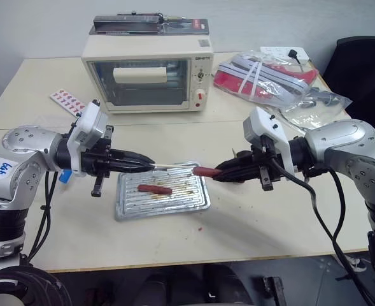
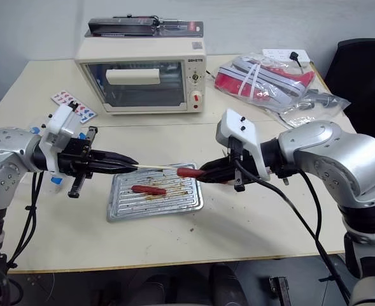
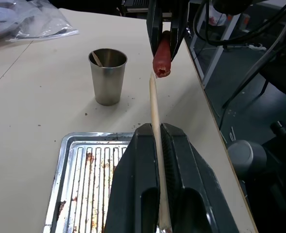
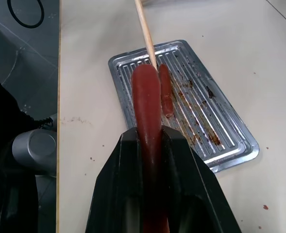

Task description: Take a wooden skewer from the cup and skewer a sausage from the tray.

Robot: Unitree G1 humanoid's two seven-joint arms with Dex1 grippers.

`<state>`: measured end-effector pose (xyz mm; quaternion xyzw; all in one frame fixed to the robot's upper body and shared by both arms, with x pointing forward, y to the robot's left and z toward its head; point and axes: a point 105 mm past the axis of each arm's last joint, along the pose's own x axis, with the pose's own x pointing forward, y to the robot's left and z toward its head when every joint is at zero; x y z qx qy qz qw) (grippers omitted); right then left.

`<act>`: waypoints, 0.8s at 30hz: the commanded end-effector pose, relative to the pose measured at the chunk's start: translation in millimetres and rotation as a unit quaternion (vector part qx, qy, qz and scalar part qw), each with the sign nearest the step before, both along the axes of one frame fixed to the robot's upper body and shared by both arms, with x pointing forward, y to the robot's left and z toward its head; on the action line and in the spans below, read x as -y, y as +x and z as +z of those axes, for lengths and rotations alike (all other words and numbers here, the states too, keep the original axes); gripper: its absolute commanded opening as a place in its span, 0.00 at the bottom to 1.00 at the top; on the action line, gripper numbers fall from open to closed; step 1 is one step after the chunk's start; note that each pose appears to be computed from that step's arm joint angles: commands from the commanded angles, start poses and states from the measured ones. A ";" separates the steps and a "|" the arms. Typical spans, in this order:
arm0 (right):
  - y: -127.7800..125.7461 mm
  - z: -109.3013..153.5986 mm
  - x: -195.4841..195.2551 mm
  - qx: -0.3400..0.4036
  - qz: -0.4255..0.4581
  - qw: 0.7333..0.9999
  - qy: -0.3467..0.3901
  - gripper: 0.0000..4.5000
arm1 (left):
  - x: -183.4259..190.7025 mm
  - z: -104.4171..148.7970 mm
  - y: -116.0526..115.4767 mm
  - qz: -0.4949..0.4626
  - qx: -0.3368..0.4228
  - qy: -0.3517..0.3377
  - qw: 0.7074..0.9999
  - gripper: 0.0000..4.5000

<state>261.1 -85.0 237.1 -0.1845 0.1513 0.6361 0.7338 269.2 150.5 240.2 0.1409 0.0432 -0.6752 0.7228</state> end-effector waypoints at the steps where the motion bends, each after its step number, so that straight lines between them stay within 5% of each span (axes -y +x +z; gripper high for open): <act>1: 2.2 7.2 7.1 0.024 -0.010 1.000 0.001 0.07 | -3.2 12.8 -2.3 0.000 0.028 0.003 1.000 0.00; 24: -4.4 15.3 -3.0 0.024 0.010 1.000 0.016 0.07 | 4.0 10.0 -0.8 -0.010 0.029 0.000 1.000 0.00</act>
